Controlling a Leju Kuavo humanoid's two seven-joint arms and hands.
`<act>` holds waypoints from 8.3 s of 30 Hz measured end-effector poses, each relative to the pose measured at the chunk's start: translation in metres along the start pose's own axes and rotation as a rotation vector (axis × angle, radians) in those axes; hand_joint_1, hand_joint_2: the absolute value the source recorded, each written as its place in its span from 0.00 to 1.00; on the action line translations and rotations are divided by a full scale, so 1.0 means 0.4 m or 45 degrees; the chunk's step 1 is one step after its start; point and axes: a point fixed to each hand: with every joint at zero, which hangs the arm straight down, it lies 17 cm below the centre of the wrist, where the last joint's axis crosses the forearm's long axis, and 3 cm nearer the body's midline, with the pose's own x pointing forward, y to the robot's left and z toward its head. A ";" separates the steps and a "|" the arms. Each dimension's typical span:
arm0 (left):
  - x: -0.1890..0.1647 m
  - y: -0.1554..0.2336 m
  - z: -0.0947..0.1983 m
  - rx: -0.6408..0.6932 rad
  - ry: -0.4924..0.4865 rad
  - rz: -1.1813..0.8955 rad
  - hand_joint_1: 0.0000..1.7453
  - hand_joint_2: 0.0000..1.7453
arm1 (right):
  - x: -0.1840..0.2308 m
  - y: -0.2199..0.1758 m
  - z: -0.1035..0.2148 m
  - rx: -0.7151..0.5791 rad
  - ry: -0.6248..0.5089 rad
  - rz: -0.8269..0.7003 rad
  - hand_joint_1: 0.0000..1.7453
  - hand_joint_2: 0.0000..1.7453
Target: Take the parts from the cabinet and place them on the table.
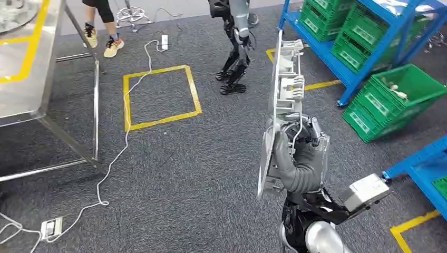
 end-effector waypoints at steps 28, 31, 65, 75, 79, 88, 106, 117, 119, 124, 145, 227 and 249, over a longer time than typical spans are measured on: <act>-0.015 0.021 -0.006 0.016 0.024 0.006 0.00 1.00 | 0.032 0.022 -0.026 0.067 -0.065 0.007 0.94 1.00; -0.016 0.032 -0.010 0.024 0.019 0.002 0.00 1.00 | 0.035 0.028 -0.028 0.081 -0.069 0.003 0.94 1.00; -0.006 0.053 -0.019 0.035 0.011 -0.017 0.00 1.00 | 0.049 0.065 -0.041 0.170 -0.085 -0.029 0.94 1.00; 0.006 0.059 -0.023 0.039 0.003 -0.017 0.00 1.00 | 0.036 0.074 -0.033 0.182 -0.065 -0.032 0.94 1.00; 0.009 0.057 -0.023 0.038 0.001 -0.015 0.00 1.00 | 0.038 0.075 -0.034 0.185 -0.068 -0.033 0.94 1.00; 0.003 0.059 -0.023 0.039 0.006 -0.018 0.00 1.00 | 0.043 0.081 -0.039 0.195 -0.078 -0.038 0.94 1.00; 0.007 0.064 -0.025 0.043 0.004 -0.017 0.00 1.00 | 0.027 0.085 -0.035 0.209 -0.059 -0.034 0.94 1.00; 0.003 0.054 -0.021 0.034 0.007 -0.017 0.00 1.00 | 0.029 0.088 -0.036 0.218 -0.063 -0.033 0.94 1.00; -0.002 0.052 -0.019 0.032 0.010 -0.018 0.00 1.00 | 0.029 0.088 -0.037 0.218 -0.064 -0.034 0.94 1.00; -0.004 0.050 -0.019 0.032 0.012 -0.017 0.00 1.00 | 0.013 0.091 -0.032 0.220 -0.042 -0.035 0.94 1.00; 0.014 0.020 -0.010 0.010 -0.006 -0.002 0.00 1.00 | -0.047 0.122 -0.023 0.221 0.042 0.104 0.94 1.00; 0.156 -0.146 0.036 -0.243 -0.213 -0.272 0.00 1.00 | -0.680 -0.235 -0.285 0.799 0.297 2.438 0.94 1.00; 0.141 -0.141 0.038 -0.224 -0.221 -0.227 0.00 1.00 | -0.426 -0.087 -0.417 0.192 0.175 1.446 0.00 1.00</act>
